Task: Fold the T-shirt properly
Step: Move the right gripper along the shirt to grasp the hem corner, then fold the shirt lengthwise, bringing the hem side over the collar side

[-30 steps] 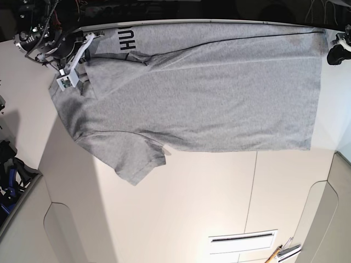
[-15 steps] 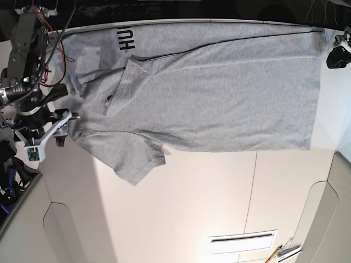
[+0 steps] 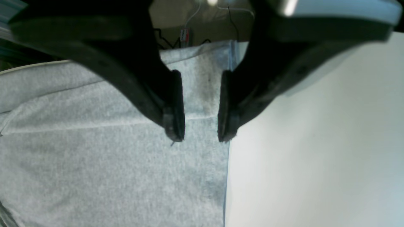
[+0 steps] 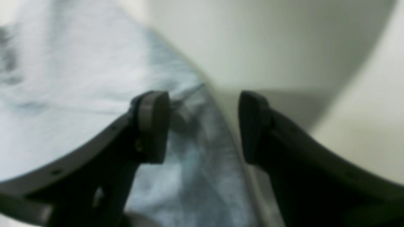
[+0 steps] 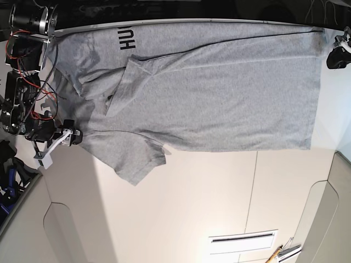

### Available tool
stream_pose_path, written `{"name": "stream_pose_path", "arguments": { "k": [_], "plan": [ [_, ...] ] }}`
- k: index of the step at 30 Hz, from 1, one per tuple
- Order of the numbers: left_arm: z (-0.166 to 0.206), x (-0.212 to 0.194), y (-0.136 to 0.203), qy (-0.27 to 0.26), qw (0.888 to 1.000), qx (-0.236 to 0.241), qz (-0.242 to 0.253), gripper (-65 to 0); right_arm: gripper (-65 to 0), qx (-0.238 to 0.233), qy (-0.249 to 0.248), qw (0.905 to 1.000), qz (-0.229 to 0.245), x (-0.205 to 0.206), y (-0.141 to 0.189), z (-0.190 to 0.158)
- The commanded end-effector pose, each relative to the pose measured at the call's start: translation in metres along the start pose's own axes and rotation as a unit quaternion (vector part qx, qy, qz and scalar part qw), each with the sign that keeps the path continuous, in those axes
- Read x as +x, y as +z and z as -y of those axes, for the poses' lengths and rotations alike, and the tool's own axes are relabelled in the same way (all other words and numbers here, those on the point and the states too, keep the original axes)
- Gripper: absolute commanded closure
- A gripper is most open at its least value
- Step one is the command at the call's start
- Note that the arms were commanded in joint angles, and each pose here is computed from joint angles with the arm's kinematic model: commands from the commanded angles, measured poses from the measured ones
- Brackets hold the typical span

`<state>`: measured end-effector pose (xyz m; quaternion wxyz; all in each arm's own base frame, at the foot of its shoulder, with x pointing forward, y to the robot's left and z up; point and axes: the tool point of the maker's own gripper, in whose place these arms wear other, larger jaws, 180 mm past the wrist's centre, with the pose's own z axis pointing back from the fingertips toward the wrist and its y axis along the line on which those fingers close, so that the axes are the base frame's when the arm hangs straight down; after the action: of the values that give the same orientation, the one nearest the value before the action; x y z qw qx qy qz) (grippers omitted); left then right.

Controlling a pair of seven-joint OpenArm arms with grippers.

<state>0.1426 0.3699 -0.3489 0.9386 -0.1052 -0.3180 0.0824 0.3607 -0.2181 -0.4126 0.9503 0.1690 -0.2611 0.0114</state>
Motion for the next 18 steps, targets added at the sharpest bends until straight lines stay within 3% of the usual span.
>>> {"name": "stream_pose_path", "arguments": {
  "k": [1, 4, 6, 8, 9, 18],
  "plan": [
    [0.000, 0.016, 0.005, -0.012, 1.000, -0.001, 0.021, -21.5, -34.5, 0.012, 0.001, 0.9999, -0.007, 0.003, 0.003, -0.002],
    [0.000, 0.017, 0.005, -0.012, 1.000, -0.001, 0.024, -21.5, -32.3, 0.035, -0.003, 0.9992, -0.020, -0.003, 0.003, -0.010],
    [0.000, 0.018, 0.005, -0.012, 1.000, -0.001, 0.029, -21.5, -20.7, 0.035, -0.002, 0.9992, -0.020, -0.003, 0.003, -0.009],
    [0.000, 0.021, 0.005, -0.012, 0.999, -0.001, 0.037, -21.5, -3.7, 0.035, -0.002, 0.9992, -0.020, -0.003, 0.003, -0.009],
    [0.001, 0.025, 0.005, -0.013, 0.999, -0.002, 0.042, -21.5, 0.0, 0.035, -0.002, 0.9992, -0.020, -0.003, 0.003, -0.010],
    [-0.005, 0.110, -0.006, -0.055, 0.985, 0.037, 0.161, -22.3, 0.0, 0.035, -0.002, 0.9992, -0.020, -0.003, 0.003, -0.010]
  ]
}}
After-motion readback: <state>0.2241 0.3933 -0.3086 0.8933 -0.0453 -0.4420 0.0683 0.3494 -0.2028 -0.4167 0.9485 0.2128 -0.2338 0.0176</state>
